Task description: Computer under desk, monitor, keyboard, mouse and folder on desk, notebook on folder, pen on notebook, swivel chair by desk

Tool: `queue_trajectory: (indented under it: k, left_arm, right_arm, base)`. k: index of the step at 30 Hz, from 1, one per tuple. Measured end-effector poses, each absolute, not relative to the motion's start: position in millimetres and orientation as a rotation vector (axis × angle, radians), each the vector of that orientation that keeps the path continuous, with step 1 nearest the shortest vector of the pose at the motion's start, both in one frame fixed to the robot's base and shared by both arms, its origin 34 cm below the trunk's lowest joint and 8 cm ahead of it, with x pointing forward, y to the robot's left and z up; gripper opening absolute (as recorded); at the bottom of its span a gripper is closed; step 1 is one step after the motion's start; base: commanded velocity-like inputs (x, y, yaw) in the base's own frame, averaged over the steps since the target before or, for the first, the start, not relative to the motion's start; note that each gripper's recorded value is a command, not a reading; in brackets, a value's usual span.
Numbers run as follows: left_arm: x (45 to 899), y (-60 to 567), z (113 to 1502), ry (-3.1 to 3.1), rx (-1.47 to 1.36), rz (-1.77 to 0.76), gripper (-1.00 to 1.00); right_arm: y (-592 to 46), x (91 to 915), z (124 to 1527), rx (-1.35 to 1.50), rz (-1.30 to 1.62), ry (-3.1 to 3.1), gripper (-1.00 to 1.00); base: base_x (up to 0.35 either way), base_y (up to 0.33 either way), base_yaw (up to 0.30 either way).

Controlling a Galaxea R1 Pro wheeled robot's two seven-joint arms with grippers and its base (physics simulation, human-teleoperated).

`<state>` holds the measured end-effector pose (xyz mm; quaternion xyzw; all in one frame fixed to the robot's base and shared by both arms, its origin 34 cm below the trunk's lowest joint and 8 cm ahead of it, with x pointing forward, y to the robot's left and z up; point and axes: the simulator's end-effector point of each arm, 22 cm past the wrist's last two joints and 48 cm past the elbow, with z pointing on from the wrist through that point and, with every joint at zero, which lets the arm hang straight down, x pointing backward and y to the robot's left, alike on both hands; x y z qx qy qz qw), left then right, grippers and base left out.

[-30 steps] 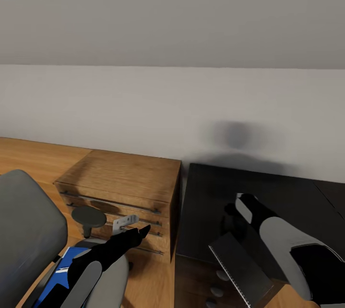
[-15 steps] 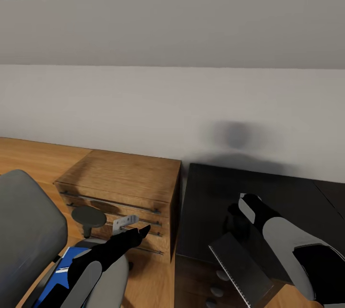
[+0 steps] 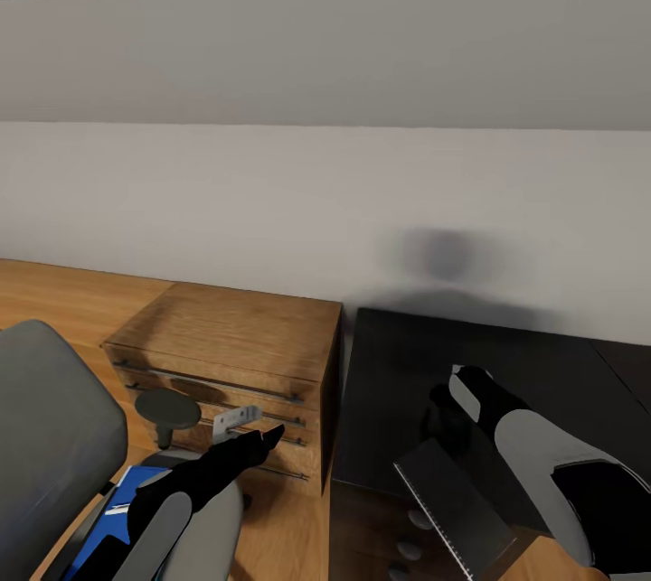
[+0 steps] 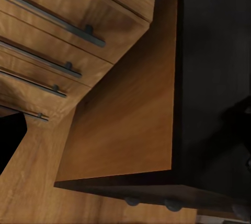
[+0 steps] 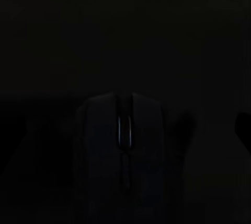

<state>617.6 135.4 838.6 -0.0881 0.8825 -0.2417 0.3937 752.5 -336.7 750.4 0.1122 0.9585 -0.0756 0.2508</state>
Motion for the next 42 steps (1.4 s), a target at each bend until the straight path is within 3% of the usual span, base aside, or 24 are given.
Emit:
queue_trajectory:
  k: [42]
  left_arm:
    - [617.5,135.4,839.2,2.238,-0.228,-0.619,1.0]
  right_arm:
    - [-336.5,738.2,735.8,0.295,-0.231,2.648,1.0]
  base:
    - [0.0,0.0,0.0]
